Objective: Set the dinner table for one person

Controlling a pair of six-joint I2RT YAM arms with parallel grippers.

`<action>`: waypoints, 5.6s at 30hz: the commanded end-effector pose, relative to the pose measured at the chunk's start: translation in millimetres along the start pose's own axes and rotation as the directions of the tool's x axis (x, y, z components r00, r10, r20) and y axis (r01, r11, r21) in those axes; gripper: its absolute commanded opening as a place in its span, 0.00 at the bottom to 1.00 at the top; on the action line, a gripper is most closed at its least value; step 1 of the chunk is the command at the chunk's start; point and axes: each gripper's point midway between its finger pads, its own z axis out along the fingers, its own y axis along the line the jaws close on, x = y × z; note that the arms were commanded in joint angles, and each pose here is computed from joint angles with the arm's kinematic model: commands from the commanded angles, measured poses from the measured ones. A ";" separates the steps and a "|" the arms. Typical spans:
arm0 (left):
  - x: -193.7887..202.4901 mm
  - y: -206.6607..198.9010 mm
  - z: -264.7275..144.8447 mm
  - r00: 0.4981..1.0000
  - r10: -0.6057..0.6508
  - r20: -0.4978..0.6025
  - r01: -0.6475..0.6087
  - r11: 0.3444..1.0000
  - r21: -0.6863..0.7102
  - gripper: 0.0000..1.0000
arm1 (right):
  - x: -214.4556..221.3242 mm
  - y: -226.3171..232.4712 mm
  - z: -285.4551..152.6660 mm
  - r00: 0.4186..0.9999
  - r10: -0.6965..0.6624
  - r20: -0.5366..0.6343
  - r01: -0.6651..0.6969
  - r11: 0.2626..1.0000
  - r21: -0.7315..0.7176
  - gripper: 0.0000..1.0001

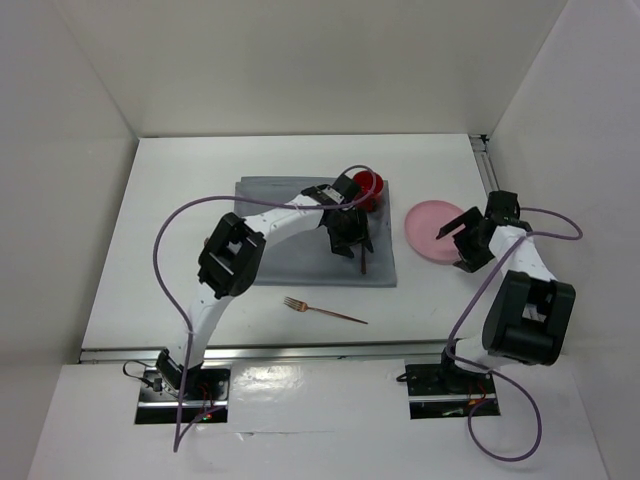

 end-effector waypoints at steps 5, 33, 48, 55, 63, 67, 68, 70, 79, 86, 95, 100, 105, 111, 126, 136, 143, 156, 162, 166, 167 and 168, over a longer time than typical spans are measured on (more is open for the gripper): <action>22.3 -40.8 -93.4 0.980 0.189 0.060 -0.193 0.978 0.075 0.72 | -17.6 -3.3 34.2 0.996 0.076 0.055 -0.077 0.997 0.017 0.87; -14.7 111.4 -316.2 0.885 0.097 0.455 -0.028 0.987 -0.155 0.66 | -72.9 73.8 -28.7 0.956 0.021 0.291 0.020 0.990 -0.136 0.00; 0.3 248.3 -351.0 0.789 -0.228 0.570 0.431 0.867 -0.250 0.69 | 135.8 315.9 -39.3 0.834 -0.538 0.121 0.535 0.736 -0.414 0.00; 29.8 289.8 -319.6 0.797 -0.350 0.491 0.514 0.821 -0.249 0.69 | 198.6 293.3 25.5 0.787 -0.615 -0.046 0.556 0.740 -0.378 0.00; 46.1 312.4 -280.2 0.817 -0.420 0.395 0.540 0.797 -0.269 0.68 | 223.3 265.2 64.7 0.765 -0.630 -0.130 0.566 0.756 -0.329 0.00; 44.5 313.8 -278.4 0.822 -0.414 0.392 0.533 0.801 -0.273 0.67 | 231.1 252.7 75.9 0.754 -0.638 -0.155 0.581 0.758 -0.296 0.03; 44.6 314.1 -278.6 0.827 -0.406 0.389 0.526 0.804 -0.277 0.67 | 229.4 252.5 76.8 0.756 -0.637 -0.148 0.583 0.760 -0.289 0.03; 41.9 312.7 -280.6 0.826 -0.402 0.396 0.524 0.807 -0.272 0.67 | 236.1 242.3 80.4 0.747 -0.644 -0.168 0.592 0.758 -0.275 0.02; 41.2 291.9 -279.2 0.876 -0.306 0.372 0.430 0.846 -0.315 0.67 | 242.7 219.9 85.5 0.750 -0.628 -0.207 0.588 0.777 -0.227 0.03; 44.7 276.2 -272.3 0.896 -0.259 0.360 0.385 0.857 -0.343 0.67 | 241.0 219.4 73.6 0.758 -0.625 -0.186 0.587 0.778 -0.225 0.57; 30.6 323.4 -241.9 0.896 -0.286 0.340 0.425 0.773 -0.471 0.62 | 224.6 246.1 8.3 0.735 -0.678 -0.009 0.654 0.713 -0.253 0.72; 17.7 338.4 -220.4 0.907 -0.296 0.300 0.416 0.748 -0.518 0.62 | 214.9 254.5 -34.6 0.727 -0.683 0.071 0.672 0.686 -0.279 0.72; 12.8 354.9 -198.8 0.912 -0.318 0.260 0.410 0.728 -0.549 0.50 | 197.6 253.8 -79.1 0.739 -0.657 0.148 0.667 0.683 -0.297 0.72; 17.3 368.9 -180.5 0.895 -0.383 0.226 0.440 0.687 -0.578 0.22 | 176.3 243.2 -113.7 0.749 -0.628 0.212 0.662 0.695 -0.281 0.72; 10.9 195.5 -234.4 0.980 0.039 0.194 0.048 0.904 -0.425 0.00 | 42.5 173.8 -145.2 0.816 -0.474 0.331 0.531 0.841 -0.102 0.72; 24.9 19.8 -137.1 0.991 0.132 0.028 -0.127 0.983 -0.132 0.00 | 9.5 142.3 -162.9 0.847 -0.393 0.357 0.458 0.881 -0.119 0.72; 5.1 6.5 -72.0 0.996 0.085 0.013 -0.083 0.989 -0.125 0.00 | -0.5 127.6 -177.0 0.839 -0.387 0.382 0.454 0.885 -0.099 0.72; -6.4 5.2 -8.7 0.997 0.057 -0.058 -0.063 0.992 -0.113 0.13 | 4.0 109.0 -174.6 0.846 -0.400 0.352 0.450 0.890 -0.070 0.73; -0.7 0.0 -37.0 0.995 0.092 -0.040 -0.095 0.991 -0.090 0.48 | 12.2 111.6 -163.1 0.816 -0.486 0.315 0.533 0.842 -0.083 0.76; 1.5 -17.7 -81.3 0.986 0.167 0.010 -0.166 0.984 -0.064 0.62 | 34.2 109.5 -146.1 0.784 -0.566 0.254 0.611 0.777 -0.152 0.76; 6.3 -24.2 -91.6 0.984 0.178 0.014 -0.177 0.983 -0.054 0.62 | 44.5 111.3 -146.0 0.774 -0.584 0.244 0.629 0.754 -0.191 0.76; 8.6 -29.8 -111.5 0.979 0.203 0.033 -0.202 0.979 -0.037 0.62 | 57.0 106.5 -138.2 0.769 -0.603 0.214 0.639 0.741 -0.207 0.76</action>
